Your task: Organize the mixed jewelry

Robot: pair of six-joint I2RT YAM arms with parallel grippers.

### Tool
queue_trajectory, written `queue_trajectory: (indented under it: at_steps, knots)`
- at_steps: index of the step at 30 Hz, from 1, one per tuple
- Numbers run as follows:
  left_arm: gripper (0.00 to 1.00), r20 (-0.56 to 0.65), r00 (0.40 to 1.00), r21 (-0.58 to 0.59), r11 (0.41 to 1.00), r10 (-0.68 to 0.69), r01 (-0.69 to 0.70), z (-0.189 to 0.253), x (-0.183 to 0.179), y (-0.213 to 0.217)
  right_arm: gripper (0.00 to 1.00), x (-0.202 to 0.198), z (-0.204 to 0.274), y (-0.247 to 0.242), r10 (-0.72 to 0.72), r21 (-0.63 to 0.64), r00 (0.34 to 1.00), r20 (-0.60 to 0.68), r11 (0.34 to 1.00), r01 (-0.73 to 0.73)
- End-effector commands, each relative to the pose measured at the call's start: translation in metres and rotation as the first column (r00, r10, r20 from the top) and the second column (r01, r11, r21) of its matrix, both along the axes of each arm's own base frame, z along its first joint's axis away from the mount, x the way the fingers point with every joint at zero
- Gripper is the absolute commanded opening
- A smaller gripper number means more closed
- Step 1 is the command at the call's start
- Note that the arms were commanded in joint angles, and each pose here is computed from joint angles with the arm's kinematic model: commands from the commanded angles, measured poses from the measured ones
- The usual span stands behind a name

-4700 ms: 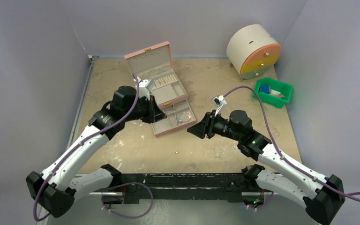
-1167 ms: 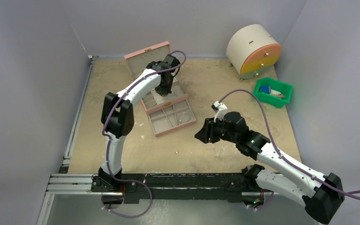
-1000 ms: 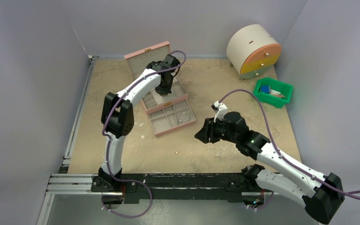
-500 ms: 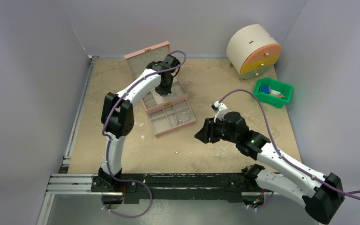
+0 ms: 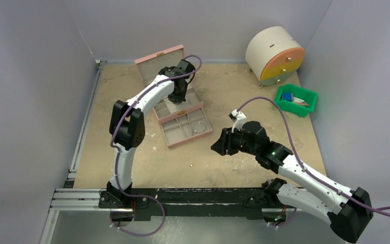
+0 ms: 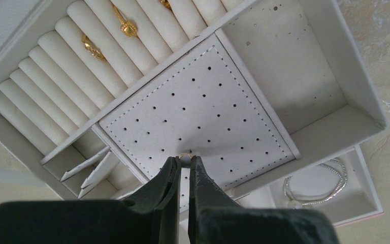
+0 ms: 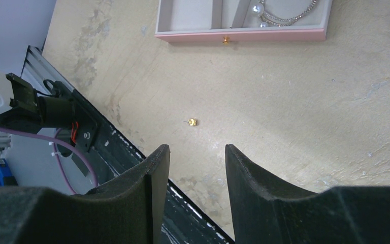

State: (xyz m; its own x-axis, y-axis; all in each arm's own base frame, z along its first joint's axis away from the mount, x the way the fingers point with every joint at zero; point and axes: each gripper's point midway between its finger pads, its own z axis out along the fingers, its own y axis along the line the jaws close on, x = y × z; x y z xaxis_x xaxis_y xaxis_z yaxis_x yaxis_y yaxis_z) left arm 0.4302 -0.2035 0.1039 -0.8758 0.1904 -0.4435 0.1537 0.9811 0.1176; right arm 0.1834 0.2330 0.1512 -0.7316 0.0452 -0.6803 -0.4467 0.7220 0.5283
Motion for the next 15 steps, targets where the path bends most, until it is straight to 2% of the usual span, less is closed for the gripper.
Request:
queue_trajectory:
  at_steps: [1, 15]
  knots:
    - [0.00, 0.050, 0.999, 0.019, 1.000, 0.016, -0.017, 0.0132, 0.0052, 0.0093, 0.47, 0.0083, 0.0252, 0.0064, 0.003, 0.038, 0.998, 0.060, 0.999, -0.005]
    - [0.00, 0.063, 0.998, 0.008, 1.000, 0.017, -0.018, 0.0198, 0.0045, 0.0086, 0.47, 0.0076, 0.0228, 0.0065, 0.000, 0.042, 0.999, 0.053, 0.999, -0.002]
